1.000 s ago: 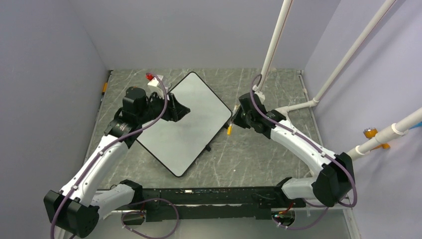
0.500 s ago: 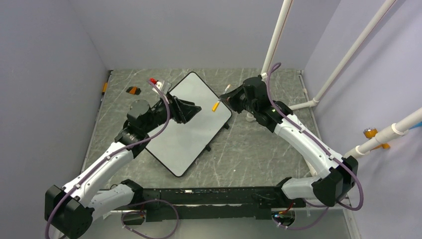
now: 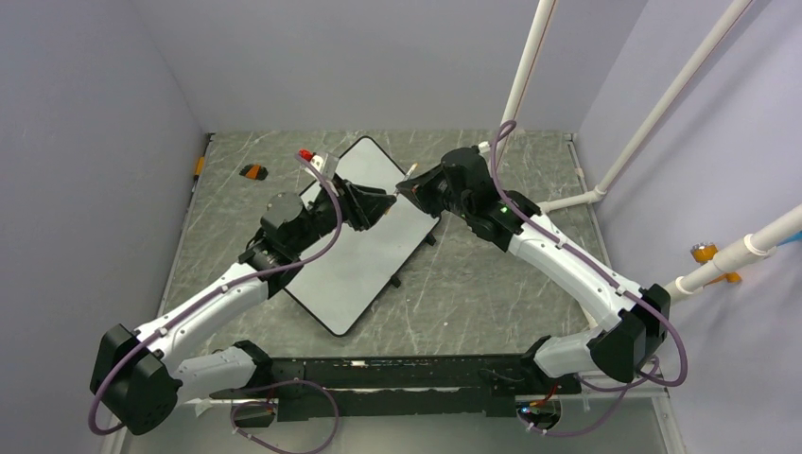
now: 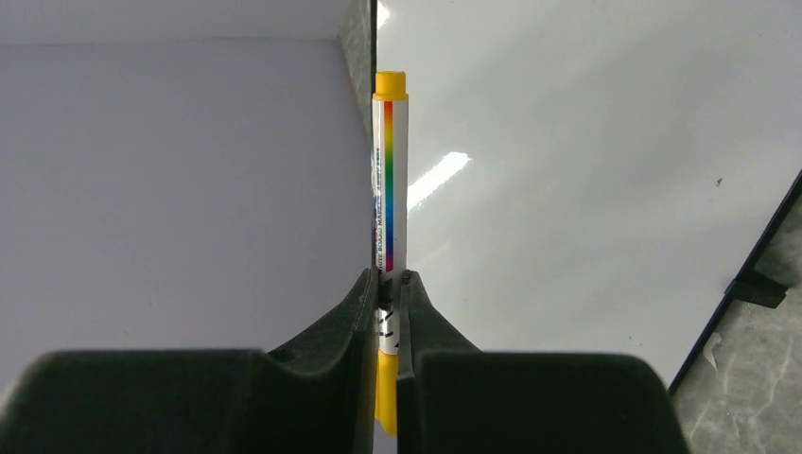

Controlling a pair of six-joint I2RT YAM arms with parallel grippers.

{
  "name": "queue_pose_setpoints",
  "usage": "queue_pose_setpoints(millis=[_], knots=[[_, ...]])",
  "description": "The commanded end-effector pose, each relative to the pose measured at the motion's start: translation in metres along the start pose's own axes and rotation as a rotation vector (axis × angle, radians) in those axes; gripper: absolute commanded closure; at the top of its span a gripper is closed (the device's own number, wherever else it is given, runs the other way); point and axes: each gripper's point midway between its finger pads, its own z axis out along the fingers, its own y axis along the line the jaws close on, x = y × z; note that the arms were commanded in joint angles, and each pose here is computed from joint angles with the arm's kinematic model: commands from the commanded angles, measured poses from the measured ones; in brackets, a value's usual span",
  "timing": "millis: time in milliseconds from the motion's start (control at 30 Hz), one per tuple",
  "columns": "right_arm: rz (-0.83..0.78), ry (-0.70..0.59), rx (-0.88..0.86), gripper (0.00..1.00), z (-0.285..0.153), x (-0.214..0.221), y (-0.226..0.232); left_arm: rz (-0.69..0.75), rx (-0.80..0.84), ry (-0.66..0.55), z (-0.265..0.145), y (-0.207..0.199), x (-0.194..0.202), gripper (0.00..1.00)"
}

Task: Write a sentence on the whiteboard
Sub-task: Pass from the right arm to the left

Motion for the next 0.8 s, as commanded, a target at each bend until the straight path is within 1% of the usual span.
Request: queue_pose_setpoints(millis=[0,167,300,433,533,667,767], knots=[[0.051,-0.053,-0.080,1.00,-0.012,-0.015,0.031,-0.003,0.015,-0.091,0.005,-0.010,-0.022,0.54],[0.070,-0.071,-0.086,1.00,-0.014,-0.018,0.033,-0.011,0.002,-0.095,0.005,-0.009,-0.018,0.54],[0.081,-0.072,-0.101,1.00,-0.016,-0.019,0.036,-0.024,-0.010,-0.097,0.007,-0.008,-0.016,0.58],[0.091,-0.064,-0.120,1.00,-0.017,-0.018,0.039,-0.036,-0.022,-0.097,0.007,-0.006,-0.013,0.59],[0.095,-0.068,-0.135,1.00,-0.020,-0.019,0.042,-0.040,-0.038,-0.097,0.007,-0.003,-0.010,0.57],[0.093,-0.066,-0.145,1.00,-0.022,-0.019,0.044,-0.035,-0.066,-0.103,0.006,0.002,-0.011,0.50],[0.096,-0.069,-0.151,1.00,-0.023,-0.020,0.044,-0.039,-0.063,-0.095,0.008,0.001,-0.009,0.49]])
